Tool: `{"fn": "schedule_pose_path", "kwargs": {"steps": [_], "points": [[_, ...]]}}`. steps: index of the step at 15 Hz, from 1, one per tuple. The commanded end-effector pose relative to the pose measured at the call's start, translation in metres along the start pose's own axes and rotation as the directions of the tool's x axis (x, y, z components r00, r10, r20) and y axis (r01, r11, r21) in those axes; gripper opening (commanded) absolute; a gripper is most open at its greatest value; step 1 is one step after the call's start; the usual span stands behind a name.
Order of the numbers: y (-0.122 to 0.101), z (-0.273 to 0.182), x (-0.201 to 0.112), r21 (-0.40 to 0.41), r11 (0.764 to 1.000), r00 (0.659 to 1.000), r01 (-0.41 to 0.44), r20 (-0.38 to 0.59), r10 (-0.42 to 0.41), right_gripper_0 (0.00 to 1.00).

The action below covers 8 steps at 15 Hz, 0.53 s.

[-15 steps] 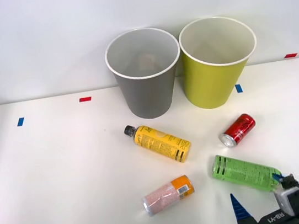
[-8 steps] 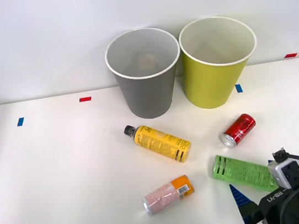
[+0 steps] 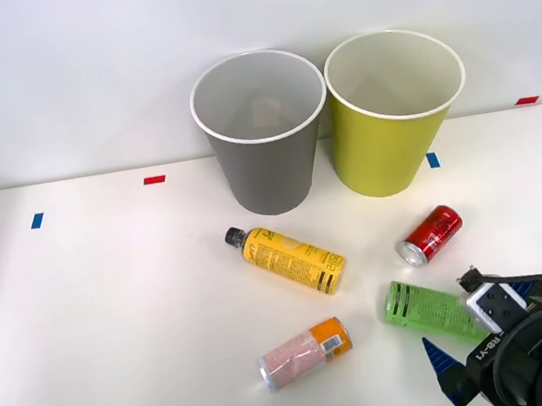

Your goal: Put cans in the gray bin, plastic bottles in the light green bin

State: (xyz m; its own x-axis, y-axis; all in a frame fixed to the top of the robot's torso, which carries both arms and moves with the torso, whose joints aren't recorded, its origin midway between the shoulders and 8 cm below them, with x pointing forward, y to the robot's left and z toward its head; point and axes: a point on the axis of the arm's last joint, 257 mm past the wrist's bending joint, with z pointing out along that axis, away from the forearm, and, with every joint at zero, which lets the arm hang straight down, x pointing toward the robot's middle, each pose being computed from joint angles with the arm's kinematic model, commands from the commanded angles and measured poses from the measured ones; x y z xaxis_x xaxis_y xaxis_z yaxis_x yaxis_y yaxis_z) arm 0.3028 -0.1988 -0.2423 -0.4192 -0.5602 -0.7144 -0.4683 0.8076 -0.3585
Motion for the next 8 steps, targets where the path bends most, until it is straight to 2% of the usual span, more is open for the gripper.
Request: {"fn": "schedule_pose_path", "kwargs": {"steps": [1, 3, 5, 8], "points": [[0.006, 0.0037, 0.0031, -0.02, 0.993, 0.992, 0.119, -0.04, -0.12, 1.0], [0.0027, 0.0069, 0.0018, -0.024, 0.973, 0.97, 0.231, -0.066, -0.232, 1.0], [0.0075, 0.0094, 0.0012, -0.068, 0.958, 0.954, 0.279, -0.09, -0.285, 1.0], [0.0085, 0.0112, -0.0008, -0.089, 0.934, 0.93, 0.345, -0.103, -0.353, 1.0]]}}
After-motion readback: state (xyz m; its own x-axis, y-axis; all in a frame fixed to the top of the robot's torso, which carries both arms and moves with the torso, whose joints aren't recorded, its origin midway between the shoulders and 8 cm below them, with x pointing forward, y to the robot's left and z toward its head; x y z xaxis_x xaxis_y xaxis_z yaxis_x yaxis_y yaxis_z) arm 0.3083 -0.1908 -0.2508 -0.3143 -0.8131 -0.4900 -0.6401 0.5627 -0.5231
